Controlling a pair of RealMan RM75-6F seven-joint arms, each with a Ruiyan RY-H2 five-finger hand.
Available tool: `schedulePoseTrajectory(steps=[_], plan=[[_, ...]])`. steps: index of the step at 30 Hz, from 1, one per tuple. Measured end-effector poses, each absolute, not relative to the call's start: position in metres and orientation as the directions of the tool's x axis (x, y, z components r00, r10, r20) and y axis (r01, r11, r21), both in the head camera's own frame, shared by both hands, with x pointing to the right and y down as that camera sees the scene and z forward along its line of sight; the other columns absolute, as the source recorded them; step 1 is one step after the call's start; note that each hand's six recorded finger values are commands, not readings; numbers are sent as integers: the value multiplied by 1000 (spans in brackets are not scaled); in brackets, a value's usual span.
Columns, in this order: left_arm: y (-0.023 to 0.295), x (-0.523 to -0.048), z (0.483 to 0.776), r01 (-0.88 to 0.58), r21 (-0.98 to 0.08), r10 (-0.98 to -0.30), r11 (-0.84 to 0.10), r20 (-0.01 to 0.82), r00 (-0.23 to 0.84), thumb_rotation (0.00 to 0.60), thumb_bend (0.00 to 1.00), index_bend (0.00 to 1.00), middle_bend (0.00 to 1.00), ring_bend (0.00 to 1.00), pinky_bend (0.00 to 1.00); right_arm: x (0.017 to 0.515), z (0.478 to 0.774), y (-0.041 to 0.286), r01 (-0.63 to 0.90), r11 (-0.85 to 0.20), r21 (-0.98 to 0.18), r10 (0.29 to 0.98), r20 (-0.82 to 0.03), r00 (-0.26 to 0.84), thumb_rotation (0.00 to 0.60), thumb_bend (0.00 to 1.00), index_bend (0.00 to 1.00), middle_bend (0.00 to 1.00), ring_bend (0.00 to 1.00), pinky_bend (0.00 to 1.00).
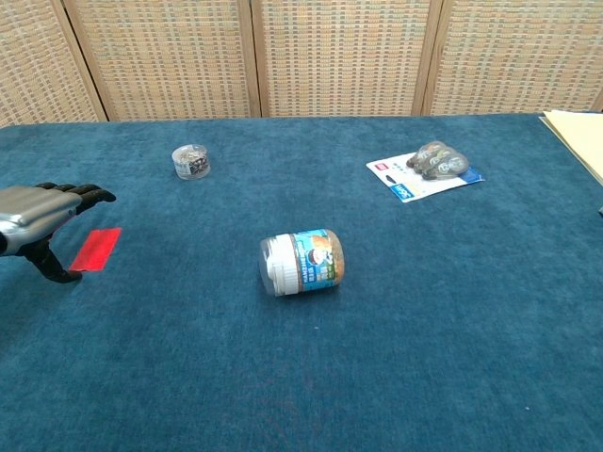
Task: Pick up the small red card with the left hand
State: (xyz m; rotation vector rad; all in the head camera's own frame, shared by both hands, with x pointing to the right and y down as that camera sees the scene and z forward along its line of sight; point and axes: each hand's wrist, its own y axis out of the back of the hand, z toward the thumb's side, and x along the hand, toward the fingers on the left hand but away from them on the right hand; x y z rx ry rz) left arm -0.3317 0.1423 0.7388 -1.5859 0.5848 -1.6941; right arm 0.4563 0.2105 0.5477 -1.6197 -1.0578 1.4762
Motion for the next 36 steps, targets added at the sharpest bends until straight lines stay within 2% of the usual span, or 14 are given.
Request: schedulePoseTrajectory(steps=[18,36], plan=[[138,-328,750,240,-743,-761,-625,648,24,600,271,22,0,0,0,456,549,210,111,-430,-896,902,-431,20,600,53,0,0,0,0],[128,-322,747,220,-787,-803,-577,596,27,600,277,22,0,0,0,456,549,210,111,-433,-895,901,-434,18,600,53,0,0,0,0]])
